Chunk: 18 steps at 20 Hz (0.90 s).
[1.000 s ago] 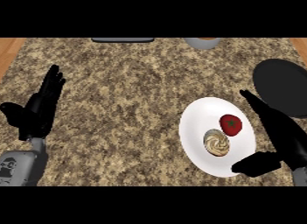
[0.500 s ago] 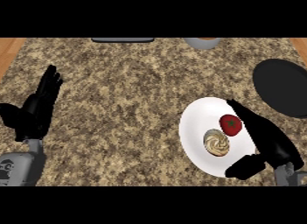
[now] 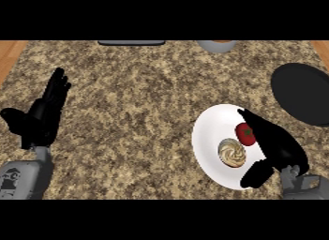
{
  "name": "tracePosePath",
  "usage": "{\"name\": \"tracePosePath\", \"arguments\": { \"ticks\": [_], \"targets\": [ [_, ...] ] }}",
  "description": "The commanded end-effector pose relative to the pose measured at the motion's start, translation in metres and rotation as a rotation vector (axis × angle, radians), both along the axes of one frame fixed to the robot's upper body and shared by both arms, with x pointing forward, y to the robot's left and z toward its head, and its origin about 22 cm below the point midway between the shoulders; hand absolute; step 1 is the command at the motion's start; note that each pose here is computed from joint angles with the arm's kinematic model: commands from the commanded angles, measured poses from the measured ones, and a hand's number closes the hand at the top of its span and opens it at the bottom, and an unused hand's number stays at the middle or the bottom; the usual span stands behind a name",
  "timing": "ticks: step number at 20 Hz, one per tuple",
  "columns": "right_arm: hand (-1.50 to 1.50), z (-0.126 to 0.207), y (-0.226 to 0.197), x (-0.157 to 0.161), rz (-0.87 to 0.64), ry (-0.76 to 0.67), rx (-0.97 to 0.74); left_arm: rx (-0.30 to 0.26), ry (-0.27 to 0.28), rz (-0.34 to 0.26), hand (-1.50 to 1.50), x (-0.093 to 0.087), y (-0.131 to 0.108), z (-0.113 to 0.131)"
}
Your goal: Pick the cupcake from the plate and place it in the pan
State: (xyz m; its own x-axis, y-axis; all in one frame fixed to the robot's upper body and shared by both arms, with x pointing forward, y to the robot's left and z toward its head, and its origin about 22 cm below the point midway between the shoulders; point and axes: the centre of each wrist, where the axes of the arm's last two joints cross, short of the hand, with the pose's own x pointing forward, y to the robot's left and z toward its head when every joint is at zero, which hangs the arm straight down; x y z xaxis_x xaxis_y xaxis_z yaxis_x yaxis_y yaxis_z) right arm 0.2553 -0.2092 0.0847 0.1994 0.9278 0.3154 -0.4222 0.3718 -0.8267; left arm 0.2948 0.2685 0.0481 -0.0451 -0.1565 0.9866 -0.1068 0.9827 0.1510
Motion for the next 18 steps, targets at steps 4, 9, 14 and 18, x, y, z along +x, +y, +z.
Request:
{"name": "tracePosePath", "arguments": {
  "ticks": [4, 9, 14, 18],
  "targets": [
    [-1.5, -0.004, 0.002, -0.004, -0.001, 0.087, -0.074, -0.008, 0.01, -0.007, 0.0, -0.019, 0.012, -0.001],
    [-1.5, -0.026, 0.02, 0.006, 0.021, 0.093, -0.054, 0.015, -0.002, 0.004, 0.0, 0.003, 0.01, 0.006],
    [-1.5, -0.042, 0.031, 0.018, 0.023, 0.123, -0.102, -0.011, -0.002, -0.004, 0.0, -0.004, 0.0, 0.019],
    [-1.5, -0.07, 0.029, 0.016, 0.016, 0.146, -0.102, 0.005, -0.002, -0.007, 0.0, 0.011, -0.015, 0.013]
  ]
}}
